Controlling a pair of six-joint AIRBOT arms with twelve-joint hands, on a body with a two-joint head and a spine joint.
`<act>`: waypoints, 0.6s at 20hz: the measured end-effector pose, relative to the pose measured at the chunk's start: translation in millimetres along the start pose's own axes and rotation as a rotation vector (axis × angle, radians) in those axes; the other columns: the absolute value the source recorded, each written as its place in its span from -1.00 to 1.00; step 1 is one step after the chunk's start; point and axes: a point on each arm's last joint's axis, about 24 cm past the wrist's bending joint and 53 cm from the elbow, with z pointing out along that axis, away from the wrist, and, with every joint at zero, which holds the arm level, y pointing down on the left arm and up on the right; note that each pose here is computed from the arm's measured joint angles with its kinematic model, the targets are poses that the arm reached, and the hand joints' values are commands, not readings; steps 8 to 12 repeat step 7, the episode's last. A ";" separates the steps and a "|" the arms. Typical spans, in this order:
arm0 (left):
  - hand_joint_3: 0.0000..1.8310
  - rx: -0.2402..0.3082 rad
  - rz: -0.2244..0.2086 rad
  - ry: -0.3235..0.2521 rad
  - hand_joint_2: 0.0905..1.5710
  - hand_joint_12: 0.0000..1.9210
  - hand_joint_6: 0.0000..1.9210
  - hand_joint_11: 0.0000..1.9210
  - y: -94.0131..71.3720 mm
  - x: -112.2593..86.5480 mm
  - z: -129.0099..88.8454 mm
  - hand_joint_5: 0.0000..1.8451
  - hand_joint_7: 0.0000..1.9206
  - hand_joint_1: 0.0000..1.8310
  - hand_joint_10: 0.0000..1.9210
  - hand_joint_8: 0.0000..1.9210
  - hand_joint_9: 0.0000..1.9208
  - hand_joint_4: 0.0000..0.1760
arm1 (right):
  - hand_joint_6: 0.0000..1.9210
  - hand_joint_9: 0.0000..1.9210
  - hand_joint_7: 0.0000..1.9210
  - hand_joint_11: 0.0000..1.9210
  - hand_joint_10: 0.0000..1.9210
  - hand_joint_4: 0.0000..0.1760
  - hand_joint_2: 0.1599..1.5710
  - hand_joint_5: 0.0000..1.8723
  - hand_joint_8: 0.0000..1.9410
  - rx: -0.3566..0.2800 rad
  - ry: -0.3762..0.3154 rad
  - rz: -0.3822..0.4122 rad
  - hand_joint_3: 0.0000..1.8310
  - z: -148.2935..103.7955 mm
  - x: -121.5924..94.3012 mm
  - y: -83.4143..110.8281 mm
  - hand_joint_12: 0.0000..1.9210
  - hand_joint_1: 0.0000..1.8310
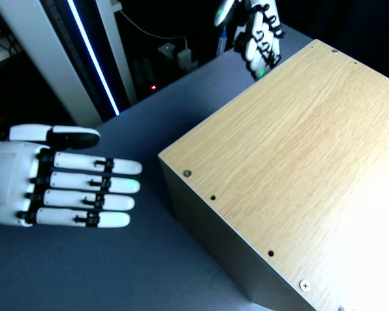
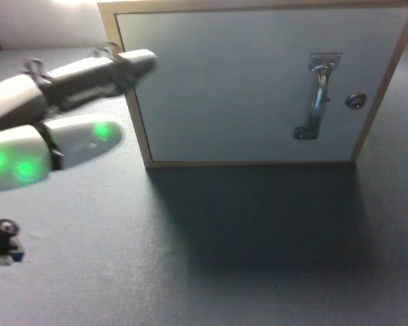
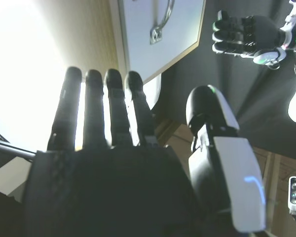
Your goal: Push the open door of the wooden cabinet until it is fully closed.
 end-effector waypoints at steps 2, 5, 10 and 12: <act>-1.00 0.009 -0.035 -0.095 0.74 -0.42 -1.00 -1.00 -2.1 -21.4 -12.6 -0.82 -0.80 -0.76 -0.99 -0.99 -0.81 -1.00 | -1.00 -0.83 -0.80 -0.94 -0.99 -1.00 0.63 -0.79 -1.00 -0.009 -0.009 0.005 -1.00 -0.2 -1.0 2.8 -0.71 -0.78; -1.00 0.033 -0.054 -0.143 0.74 -0.61 -1.00 -1.00 -6.2 -28.7 -24.1 -0.82 -0.84 -0.75 -0.99 -1.00 -0.85 -1.00 | -1.00 -0.82 -0.77 -1.00 -1.00 -1.00 0.63 -0.75 -1.00 -0.035 -0.027 0.012 -1.00 -0.6 -3.5 9.8 -0.63 -0.68; -1.00 0.058 -0.062 -0.157 0.77 -0.79 -1.00 -0.99 -10.7 -29.5 -29.4 -0.84 -0.85 -0.64 -0.99 -0.99 -0.89 -1.00 | -1.00 -0.83 -0.78 -1.00 -1.00 -1.00 0.68 -0.72 -1.00 -0.058 -0.058 0.017 -0.99 -1.3 -9.9 15.4 -0.59 -0.58; -1.00 0.058 -0.062 -0.157 0.77 -0.79 -1.00 -0.99 -10.7 -29.5 -29.4 -0.84 -0.85 -0.64 -0.99 -0.99 -0.89 -1.00 | -1.00 -0.83 -0.78 -1.00 -1.00 -1.00 0.68 -0.72 -1.00 -0.058 -0.058 0.017 -0.99 -1.3 -9.9 15.4 -0.59 -0.58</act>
